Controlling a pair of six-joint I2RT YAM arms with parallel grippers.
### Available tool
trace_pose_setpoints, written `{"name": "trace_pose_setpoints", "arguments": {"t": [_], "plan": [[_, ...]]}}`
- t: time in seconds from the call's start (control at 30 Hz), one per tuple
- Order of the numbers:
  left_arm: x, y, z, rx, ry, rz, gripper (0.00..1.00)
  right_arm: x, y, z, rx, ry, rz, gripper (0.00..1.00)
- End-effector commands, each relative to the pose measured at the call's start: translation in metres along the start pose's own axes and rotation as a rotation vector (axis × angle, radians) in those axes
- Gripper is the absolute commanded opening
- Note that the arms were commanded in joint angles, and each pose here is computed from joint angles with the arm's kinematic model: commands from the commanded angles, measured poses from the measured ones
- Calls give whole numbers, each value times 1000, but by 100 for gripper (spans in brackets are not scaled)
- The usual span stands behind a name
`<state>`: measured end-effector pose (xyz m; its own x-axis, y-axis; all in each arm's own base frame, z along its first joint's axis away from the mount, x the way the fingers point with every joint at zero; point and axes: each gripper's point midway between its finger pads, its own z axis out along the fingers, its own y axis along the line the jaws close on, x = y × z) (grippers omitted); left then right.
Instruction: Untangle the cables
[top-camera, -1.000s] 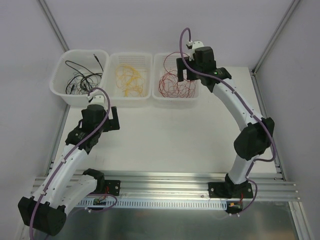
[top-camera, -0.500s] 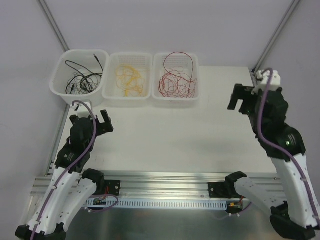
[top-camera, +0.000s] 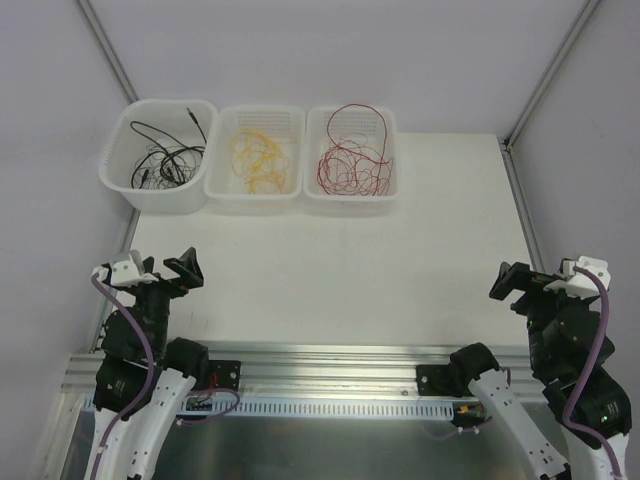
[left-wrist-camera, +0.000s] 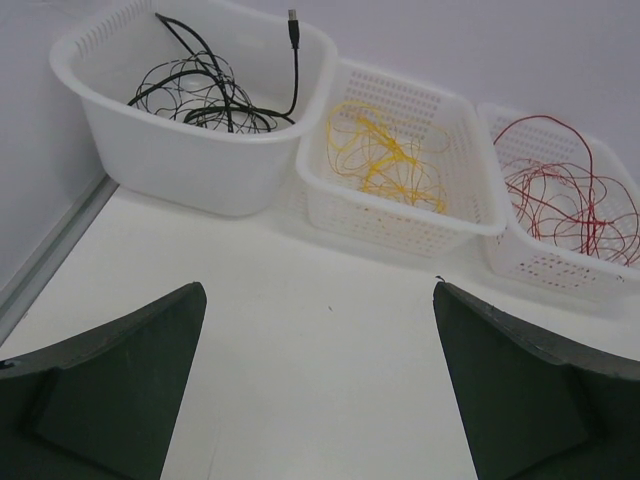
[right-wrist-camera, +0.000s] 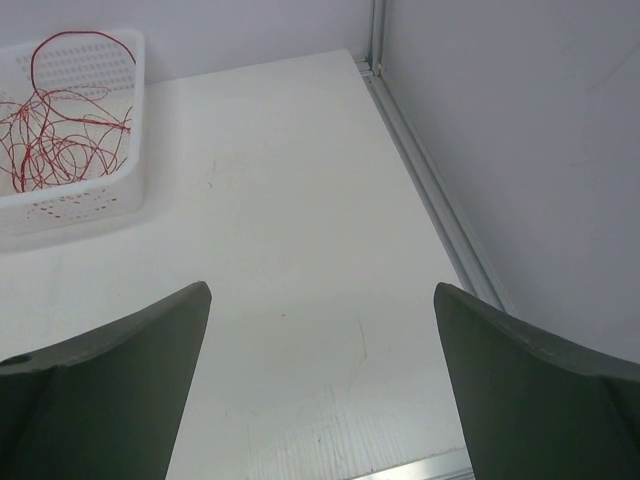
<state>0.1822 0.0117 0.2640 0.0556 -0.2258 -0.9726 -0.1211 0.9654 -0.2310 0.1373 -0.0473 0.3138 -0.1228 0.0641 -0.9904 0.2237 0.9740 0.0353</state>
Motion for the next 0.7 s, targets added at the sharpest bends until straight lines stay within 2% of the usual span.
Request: {"name": "trace_pose_setpoints", "arguments": {"t": [0.0,0.1,0.3,0.67], "plan": [[-13,10,-20,7,-112,-33,99,7,-15,-5,48,-27,-24,100],[-11,10,-27,18,-92,-44,99,21,-17,-3,52,-37,-25,100],[-8,14,-26,-6,-84,-35,99,38,-19,-7,23,-135,45,100],[-7,32,-25,-105,-92,-15,99,56,-10,2,-2,-145,78,100]]}}
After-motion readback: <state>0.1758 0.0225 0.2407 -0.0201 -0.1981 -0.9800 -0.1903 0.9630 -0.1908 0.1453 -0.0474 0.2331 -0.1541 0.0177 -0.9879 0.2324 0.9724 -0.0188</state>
